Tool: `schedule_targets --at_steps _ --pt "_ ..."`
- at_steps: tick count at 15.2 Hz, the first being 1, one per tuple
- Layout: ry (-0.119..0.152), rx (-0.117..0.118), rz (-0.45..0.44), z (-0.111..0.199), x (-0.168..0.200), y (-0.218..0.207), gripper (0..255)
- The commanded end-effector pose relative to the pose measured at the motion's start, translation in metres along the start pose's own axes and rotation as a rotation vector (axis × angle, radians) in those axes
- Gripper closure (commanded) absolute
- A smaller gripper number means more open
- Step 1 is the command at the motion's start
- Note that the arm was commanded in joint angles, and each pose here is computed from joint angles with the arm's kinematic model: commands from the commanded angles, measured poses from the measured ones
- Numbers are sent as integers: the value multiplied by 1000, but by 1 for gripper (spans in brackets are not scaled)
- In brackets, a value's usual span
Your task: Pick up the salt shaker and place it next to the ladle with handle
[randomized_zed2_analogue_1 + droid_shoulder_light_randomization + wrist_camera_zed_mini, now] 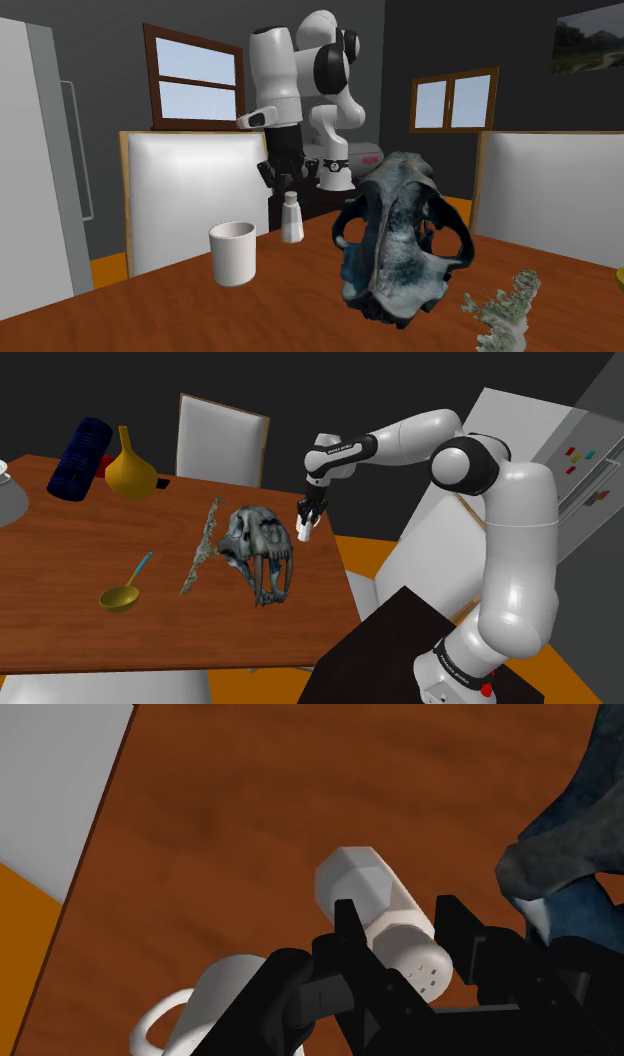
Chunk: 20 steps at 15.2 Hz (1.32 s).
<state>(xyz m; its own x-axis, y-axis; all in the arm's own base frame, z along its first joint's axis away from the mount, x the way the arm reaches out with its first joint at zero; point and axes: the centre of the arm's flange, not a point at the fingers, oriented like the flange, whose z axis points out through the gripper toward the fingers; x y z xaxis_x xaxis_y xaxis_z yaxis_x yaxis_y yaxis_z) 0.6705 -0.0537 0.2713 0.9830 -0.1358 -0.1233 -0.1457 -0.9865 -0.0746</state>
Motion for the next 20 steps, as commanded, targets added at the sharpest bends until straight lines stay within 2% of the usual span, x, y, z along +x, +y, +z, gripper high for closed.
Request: schedule_targets --at_steps 1,20 --pt "0 0 0 -10 -1 -1 255" --pt "0 0 0 -110 -13 -9 255"
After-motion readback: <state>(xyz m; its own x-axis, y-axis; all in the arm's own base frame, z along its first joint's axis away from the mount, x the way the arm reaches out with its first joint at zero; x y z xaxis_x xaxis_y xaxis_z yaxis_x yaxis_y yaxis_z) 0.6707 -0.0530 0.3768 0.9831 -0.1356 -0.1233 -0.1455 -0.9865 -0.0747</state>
